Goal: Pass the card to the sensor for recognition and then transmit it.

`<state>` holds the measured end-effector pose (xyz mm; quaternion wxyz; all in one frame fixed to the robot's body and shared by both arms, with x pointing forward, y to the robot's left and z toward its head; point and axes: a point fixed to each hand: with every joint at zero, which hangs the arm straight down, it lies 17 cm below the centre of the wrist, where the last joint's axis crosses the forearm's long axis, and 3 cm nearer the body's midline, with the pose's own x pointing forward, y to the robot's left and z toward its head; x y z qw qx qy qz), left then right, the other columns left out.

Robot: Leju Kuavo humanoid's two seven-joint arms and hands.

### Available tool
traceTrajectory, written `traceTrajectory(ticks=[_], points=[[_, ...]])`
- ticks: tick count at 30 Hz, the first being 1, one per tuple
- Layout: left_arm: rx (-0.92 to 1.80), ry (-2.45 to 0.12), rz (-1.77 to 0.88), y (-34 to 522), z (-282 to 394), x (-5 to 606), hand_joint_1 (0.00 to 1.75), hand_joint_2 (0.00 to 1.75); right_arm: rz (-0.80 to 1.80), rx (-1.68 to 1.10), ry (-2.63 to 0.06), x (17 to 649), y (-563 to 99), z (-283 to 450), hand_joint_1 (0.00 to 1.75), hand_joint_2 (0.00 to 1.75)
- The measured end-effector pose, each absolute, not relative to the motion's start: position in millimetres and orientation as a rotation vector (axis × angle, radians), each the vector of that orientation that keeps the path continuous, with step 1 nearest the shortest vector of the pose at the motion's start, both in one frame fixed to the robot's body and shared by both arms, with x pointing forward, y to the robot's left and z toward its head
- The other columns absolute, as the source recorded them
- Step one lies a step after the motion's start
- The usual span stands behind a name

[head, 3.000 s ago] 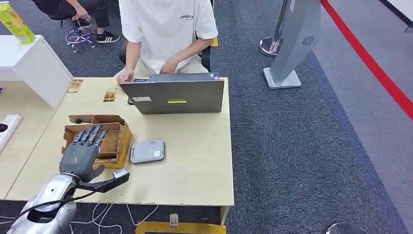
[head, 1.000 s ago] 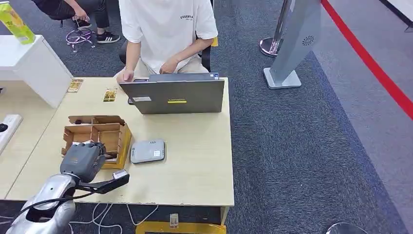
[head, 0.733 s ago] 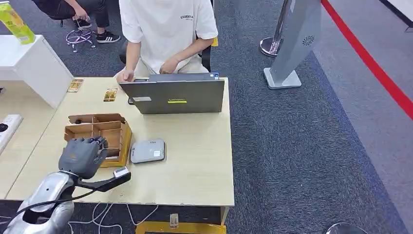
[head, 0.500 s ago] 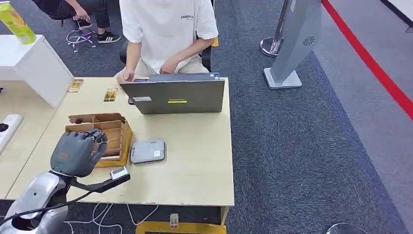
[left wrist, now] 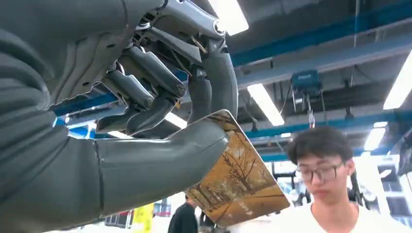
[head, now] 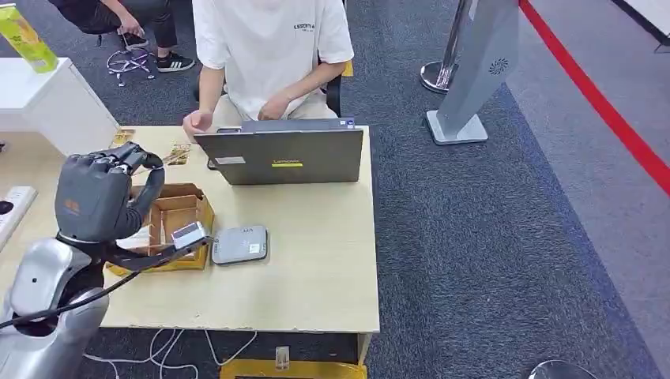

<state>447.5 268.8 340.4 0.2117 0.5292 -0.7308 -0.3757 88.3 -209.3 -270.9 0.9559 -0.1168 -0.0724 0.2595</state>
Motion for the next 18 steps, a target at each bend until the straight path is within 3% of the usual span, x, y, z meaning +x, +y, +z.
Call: traceTrajectory(ticks=[7, 16, 17, 18], points=[[1.780, -1.864, -0.916, 299, 409, 549, 1.75, 1.75, 0.638, -0.233, -0.175, 104, -202, -268, 0.00, 0.00], [1.726, -1.639, -0.902, 324, 412, 635, 1.75, 1.75, 0.692, -0.227, -0.184, 108, -196, -266, 0.00, 0.00], [1.709, -1.622, -0.911, 324, 409, 640, 0.00, 1.75, 0.694, -0.227, -0.185, 108, -196, -266, 0.00, 0.00], [1.696, -1.612, -0.917, 322, 407, 643, 0.00, 1.75, 0.696, -0.227, -0.185, 108, -195, -266, 0.00, 0.00]])
